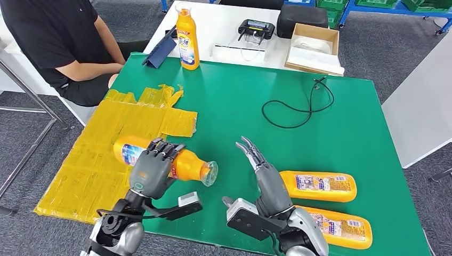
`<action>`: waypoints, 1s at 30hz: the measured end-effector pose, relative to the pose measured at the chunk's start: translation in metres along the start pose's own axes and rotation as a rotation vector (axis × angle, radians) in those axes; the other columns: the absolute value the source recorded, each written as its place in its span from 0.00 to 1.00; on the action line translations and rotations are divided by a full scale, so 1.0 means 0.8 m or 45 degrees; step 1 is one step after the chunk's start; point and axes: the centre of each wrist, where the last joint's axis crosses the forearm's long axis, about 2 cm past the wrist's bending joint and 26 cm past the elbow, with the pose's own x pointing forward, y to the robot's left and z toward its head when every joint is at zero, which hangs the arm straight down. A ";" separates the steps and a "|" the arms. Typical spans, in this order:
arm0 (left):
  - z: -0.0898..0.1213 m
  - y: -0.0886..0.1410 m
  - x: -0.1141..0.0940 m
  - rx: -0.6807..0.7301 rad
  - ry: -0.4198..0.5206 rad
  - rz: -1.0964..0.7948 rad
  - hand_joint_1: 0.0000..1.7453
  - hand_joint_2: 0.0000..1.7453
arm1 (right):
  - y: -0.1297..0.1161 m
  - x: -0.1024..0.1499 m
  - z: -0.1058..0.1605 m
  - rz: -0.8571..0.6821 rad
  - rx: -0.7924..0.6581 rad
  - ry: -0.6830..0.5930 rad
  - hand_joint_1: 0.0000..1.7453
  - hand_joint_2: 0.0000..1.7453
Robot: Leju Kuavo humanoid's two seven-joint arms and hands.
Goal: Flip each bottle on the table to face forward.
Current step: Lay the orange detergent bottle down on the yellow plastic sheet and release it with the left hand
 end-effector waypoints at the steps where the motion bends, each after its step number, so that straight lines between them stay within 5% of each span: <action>1: -0.001 -0.008 -0.003 -0.040 0.014 -0.062 1.00 1.00 | -0.004 0.000 0.001 0.005 0.007 -0.005 0.00 1.00; 11: 0.015 -0.071 -0.053 -0.376 0.150 -0.276 1.00 1.00 | -0.050 -0.005 0.021 0.089 0.027 -0.044 0.00 1.00; 21: 0.014 -0.074 -0.088 -0.480 0.182 -0.300 1.00 1.00 | -0.068 -0.022 0.040 0.136 0.038 -0.011 0.00 1.00; 22: 0.014 -0.073 -0.089 -0.482 0.182 -0.302 0.75 1.00 | -0.068 -0.022 0.040 0.138 0.038 -0.009 0.00 1.00; 25: 0.014 -0.073 -0.092 -0.491 0.170 -0.284 0.00 0.25 | -0.070 -0.024 0.042 0.149 0.039 -0.008 0.00 1.00; 26: 0.015 -0.072 -0.094 -0.492 0.162 -0.268 0.00 0.00 | -0.070 -0.024 0.042 0.155 0.038 -0.011 0.00 1.00; 30: 0.020 -0.065 -0.100 -0.477 0.146 -0.154 0.00 0.00 | -0.071 -0.024 0.052 0.184 0.024 -0.029 0.00 1.00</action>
